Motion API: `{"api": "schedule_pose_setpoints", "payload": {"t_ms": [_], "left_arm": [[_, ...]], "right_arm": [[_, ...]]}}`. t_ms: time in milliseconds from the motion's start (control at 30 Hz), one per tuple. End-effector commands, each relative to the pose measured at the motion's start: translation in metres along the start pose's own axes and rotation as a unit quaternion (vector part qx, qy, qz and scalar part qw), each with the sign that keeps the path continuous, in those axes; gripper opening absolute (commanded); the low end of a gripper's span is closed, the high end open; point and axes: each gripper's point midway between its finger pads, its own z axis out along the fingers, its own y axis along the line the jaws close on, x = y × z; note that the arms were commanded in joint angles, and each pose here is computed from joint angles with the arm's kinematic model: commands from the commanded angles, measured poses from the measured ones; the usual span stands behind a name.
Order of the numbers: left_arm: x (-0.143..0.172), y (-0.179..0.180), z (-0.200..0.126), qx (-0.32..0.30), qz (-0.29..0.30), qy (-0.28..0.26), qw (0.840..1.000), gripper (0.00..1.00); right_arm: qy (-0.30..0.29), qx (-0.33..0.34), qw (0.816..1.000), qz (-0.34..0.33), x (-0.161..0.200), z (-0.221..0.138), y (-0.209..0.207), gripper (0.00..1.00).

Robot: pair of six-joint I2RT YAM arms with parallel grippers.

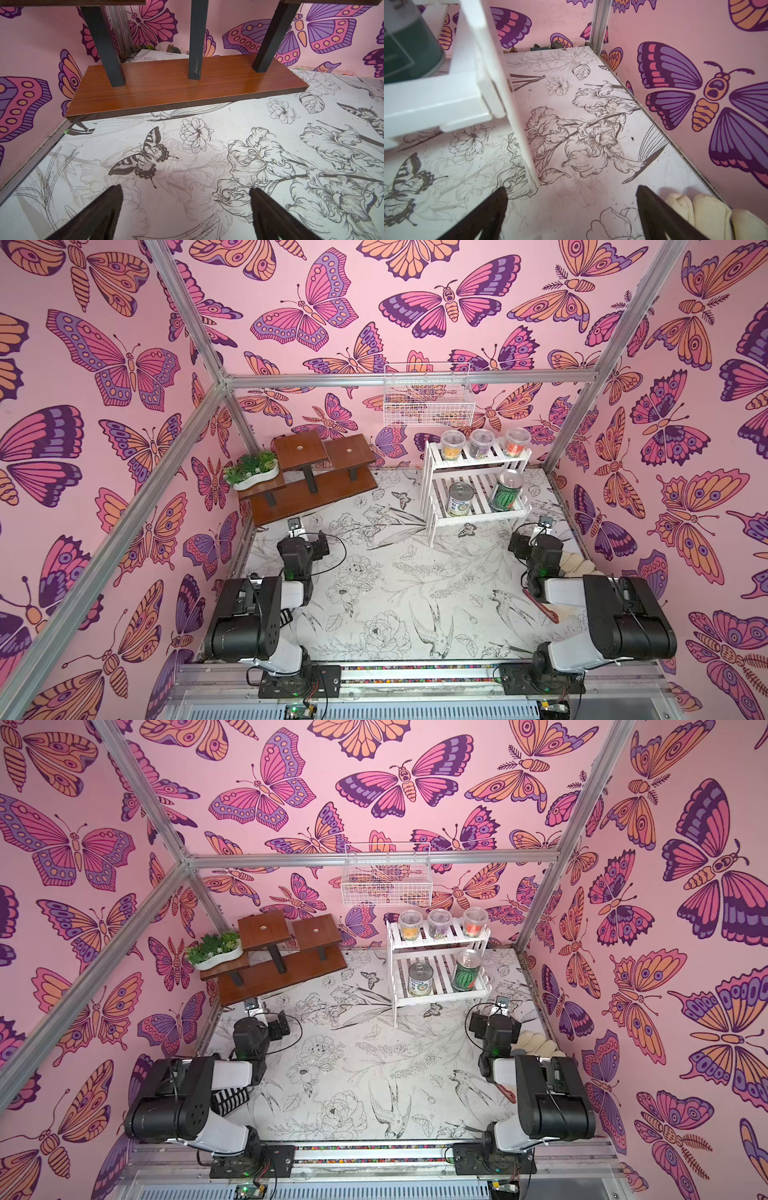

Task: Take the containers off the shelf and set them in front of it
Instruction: Move the shelf to the center of the board.

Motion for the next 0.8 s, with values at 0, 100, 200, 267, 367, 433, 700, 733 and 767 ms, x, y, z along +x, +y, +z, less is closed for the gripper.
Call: {"api": "schedule_pose_setpoints", "payload": {"t_ms": [0, 100, 200, 267, 367, 433, 700, 733, 767], "left_arm": [[0.0, -0.0003, 0.0016, -0.002, -0.002, 0.002, 1.0, 1.0], [0.0005, -0.0009, 0.0016, 0.0, -0.001, 0.003, 1.0, 1.0], [0.0, -0.0008, 0.0016, -0.001, -0.001, 0.003, 1.0, 1.0], [-0.0001, -0.001, 0.0016, 0.0, -0.001, 0.002, 1.0, 1.0], [0.0001, -0.0008, 0.0016, -0.001, -0.001, 0.003, 1.0, 1.0], [0.0, -0.0009, 0.0017, 0.0, -0.001, 0.003, 1.0, 1.0], [0.0003, -0.0008, 0.0016, -0.001, -0.001, 0.003, 1.0, 1.0], [0.0007, -0.0009, 0.0016, 0.0, -0.001, 0.003, 1.0, 1.0], [0.0, -0.0005, 0.0017, -0.001, -0.001, 0.003, 1.0, 1.0]], "right_arm": [[-0.008, -0.004, 1.0, 0.005, -0.0091, 0.0019, 0.0024, 0.99], [-0.01, -0.004, 1.0, 0.005, -0.0099, 0.0015, 0.0024, 0.99], [-0.009, -0.005, 1.0, 0.005, -0.0095, 0.0014, 0.0025, 0.99], [-0.01, -0.005, 1.0, 0.004, -0.0097, 0.0014, 0.0026, 0.99], [-0.009, -0.005, 1.0, 0.005, -0.0094, 0.0014, 0.0025, 0.99], [-0.009, -0.005, 1.0, 0.005, -0.0095, 0.0016, 0.0028, 0.99], [-0.008, -0.005, 1.0, 0.005, -0.0091, 0.0018, 0.0027, 0.99], [-0.007, -0.005, 1.0, 0.005, -0.0085, 0.002, 0.0027, 0.99], [-0.007, -0.006, 1.0, 0.005, -0.0088, 0.0023, 0.0031, 0.99]]}}
